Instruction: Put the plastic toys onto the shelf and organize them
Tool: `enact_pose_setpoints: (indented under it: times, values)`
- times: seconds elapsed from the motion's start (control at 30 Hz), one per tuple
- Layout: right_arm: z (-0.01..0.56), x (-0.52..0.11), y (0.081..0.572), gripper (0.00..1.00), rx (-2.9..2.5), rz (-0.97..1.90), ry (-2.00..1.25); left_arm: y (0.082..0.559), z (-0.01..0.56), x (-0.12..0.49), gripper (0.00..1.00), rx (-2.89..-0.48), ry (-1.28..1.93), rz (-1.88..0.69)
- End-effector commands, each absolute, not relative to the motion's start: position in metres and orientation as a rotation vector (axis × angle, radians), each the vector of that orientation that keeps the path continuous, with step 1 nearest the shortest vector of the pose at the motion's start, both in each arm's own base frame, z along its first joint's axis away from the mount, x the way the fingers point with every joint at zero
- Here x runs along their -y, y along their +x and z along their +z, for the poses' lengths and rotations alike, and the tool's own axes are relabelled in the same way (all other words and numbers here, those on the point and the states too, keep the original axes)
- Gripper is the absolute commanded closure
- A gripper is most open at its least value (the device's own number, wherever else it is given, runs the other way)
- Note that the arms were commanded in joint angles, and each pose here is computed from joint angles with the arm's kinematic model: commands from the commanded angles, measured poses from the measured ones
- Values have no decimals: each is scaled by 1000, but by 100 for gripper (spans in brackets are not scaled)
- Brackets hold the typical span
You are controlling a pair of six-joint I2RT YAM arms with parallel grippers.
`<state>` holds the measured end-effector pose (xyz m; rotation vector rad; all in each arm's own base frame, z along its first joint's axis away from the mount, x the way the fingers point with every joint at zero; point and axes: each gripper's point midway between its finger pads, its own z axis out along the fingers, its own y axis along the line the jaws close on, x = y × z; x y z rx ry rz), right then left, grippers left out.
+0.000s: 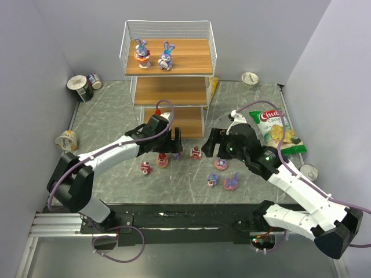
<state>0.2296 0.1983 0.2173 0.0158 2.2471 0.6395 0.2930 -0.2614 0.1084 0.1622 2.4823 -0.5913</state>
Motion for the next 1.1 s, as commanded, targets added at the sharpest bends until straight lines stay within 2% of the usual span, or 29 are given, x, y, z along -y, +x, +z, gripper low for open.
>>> enact_pose_setpoints:
  times: [0.0, 0.23, 0.4, 0.77, 0.87, 0.97, 1.0, 1.07]
  values:
    - [210, -199, 231, 9, -2267, 639, 32, 310, 132, 281, 11, -2399, 108, -700]
    - [207, -193, 231, 10, -2277, 618, 34, 313, 117, 282, 14, -2360, 281, -665]
    - [207, -190, 232, 10, -2277, 605, 44, 320, 103, 275, 21, -2366, 339, -573]
    - [204, -186, 235, 11, -2280, 596, 77, 317, 87, 280, 33, -2388, 398, -593]
    - [203, -186, 235, 11, -2283, 591, 81, 317, 82, 281, 41, -2397, 406, -594]
    - [202, -185, 236, 11, -2285, 587, 89, 318, 81, 281, 55, -2403, 405, -587]
    - [202, -185, 235, 11, -2285, 588, 90, 318, 81, 281, 63, -2403, 404, -586]
    - [203, -185, 236, 11, -2282, 589, 94, 318, 84, 279, 71, -2400, 396, -580]
